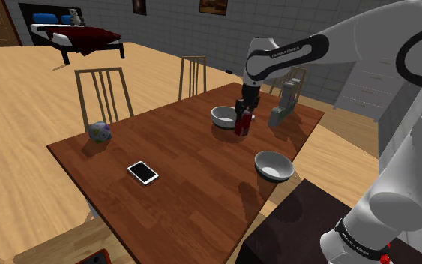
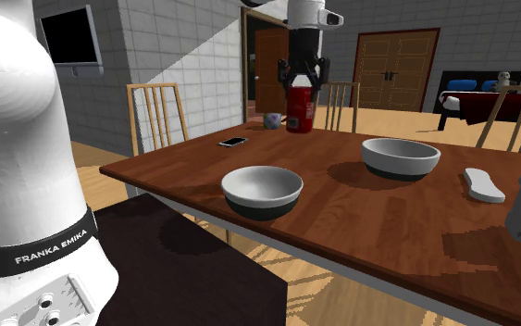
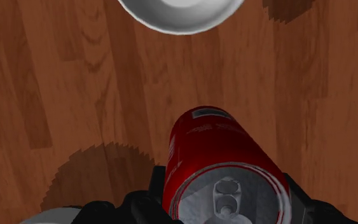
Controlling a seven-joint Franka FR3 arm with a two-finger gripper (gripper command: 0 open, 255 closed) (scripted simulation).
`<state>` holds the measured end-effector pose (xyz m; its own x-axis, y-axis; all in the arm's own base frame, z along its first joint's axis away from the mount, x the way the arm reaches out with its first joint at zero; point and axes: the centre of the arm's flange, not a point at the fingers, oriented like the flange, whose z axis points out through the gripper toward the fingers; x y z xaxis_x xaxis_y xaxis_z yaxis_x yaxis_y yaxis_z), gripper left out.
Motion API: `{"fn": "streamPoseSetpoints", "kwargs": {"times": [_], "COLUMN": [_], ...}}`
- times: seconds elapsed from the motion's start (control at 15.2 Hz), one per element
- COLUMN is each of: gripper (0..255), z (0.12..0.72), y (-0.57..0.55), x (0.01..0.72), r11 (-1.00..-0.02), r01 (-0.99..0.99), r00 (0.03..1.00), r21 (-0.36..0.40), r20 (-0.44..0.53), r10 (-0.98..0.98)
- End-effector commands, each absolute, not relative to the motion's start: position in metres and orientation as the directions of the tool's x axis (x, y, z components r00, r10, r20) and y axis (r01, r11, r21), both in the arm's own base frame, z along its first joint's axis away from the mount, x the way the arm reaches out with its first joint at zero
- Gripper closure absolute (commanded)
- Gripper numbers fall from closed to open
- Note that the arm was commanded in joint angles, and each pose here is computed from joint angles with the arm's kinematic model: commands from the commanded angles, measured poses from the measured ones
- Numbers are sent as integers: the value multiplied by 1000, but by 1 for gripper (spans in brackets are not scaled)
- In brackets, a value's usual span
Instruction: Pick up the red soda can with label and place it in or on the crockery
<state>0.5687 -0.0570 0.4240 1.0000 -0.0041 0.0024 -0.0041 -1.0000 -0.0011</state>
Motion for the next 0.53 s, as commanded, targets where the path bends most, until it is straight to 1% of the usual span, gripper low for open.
{"fn": "streamPoseSetpoints", "kwargs": {"times": [0.0,0.46], "gripper": [255,255], "z": [428,437], "y": [-61,-76], "x": [544,453], "r11": [-1000,-1000], "r01": [-4,-4], "r00": [1000,1000], "r21": [-1,-1], "r20": [3,3], "r10": [-4,-4]}}
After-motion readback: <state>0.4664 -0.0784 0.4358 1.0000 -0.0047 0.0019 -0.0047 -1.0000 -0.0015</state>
